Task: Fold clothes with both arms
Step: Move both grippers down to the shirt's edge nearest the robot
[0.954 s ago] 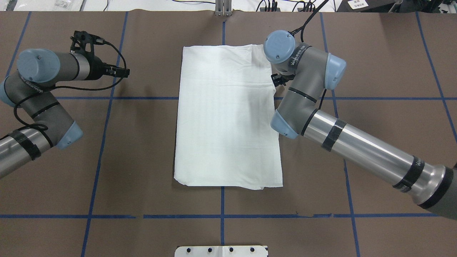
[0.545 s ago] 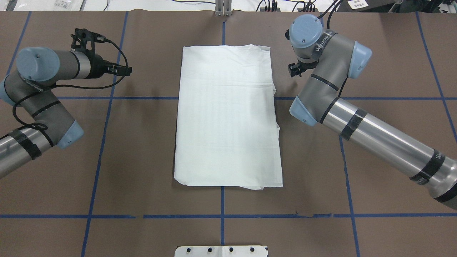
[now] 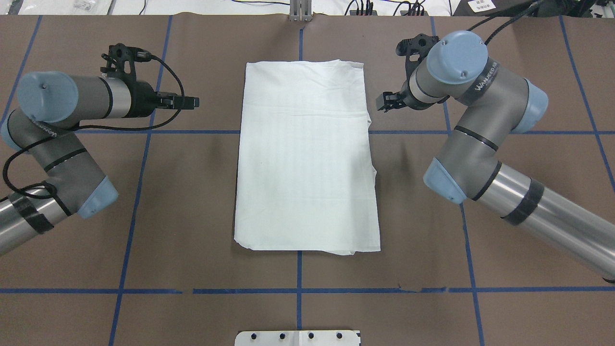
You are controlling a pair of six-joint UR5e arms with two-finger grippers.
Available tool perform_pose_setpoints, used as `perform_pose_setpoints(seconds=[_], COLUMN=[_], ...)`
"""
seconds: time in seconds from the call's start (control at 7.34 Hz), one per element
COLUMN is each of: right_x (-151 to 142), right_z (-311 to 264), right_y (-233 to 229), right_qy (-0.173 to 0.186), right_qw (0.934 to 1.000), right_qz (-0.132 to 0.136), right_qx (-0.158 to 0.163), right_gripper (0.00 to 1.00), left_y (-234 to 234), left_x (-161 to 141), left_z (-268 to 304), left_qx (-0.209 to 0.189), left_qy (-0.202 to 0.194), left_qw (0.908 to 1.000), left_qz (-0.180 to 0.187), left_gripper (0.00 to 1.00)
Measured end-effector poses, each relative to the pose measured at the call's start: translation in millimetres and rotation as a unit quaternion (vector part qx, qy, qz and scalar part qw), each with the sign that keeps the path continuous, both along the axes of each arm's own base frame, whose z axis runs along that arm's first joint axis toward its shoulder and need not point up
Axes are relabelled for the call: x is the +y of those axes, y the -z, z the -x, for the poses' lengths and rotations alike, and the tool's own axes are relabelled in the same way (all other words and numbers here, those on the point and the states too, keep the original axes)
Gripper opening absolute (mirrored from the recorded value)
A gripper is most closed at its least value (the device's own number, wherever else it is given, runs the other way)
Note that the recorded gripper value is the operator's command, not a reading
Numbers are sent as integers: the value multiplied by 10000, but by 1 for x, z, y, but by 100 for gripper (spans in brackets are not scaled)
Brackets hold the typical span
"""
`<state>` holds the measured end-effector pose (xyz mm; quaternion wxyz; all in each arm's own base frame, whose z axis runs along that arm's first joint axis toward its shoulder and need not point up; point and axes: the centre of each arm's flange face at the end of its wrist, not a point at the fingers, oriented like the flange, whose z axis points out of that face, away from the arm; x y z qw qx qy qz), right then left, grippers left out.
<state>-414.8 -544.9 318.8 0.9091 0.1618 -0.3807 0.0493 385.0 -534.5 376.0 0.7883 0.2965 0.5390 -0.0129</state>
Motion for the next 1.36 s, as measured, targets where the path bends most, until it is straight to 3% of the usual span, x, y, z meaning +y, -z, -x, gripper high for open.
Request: perform_pose_setpoints(seconds=[0.14, 0.27, 0.55, 0.68, 0.95, 1.09, 1.36], right_x=[48, 98, 185, 215, 235, 237, 238], right_z=[-8, -11, 11, 25, 34, 35, 35], right_y=[10, 14, 5, 2, 0, 0, -1], right_qy=[-378, -723, -1214, -1388, -1486, -1496, -1505], right_qw=[9976, 9905, 9713, 9656, 9624, 9623, 9624], right_qz=[208, 342, 529, 516, 484, 479, 474], right_qx=[-548, -1118, -1976, -2139, -2220, -2223, -2212], right_gripper=[100, 100, 100, 100, 100, 100, 100], left_y=[15, 29, 52, 52, 41, 37, 34], left_x=[43, 89, 177, 210, 238, 239, 239], left_z=[-7, -16, -49, -73, -112, -126, -137], left_qx=[348, 701, 1258, 1345, 1220, 1151, 1092], left_qy=[-195, -376, -608, -660, -682, -681, -679], left_qw=[9990, 9958, 9846, 9800, 9782, 9784, 9786], left_qz=[201, 460, 1047, 1311, 1536, 1578, 1608], left_gripper=[100, 100, 100, 100, 96, 83, 42])
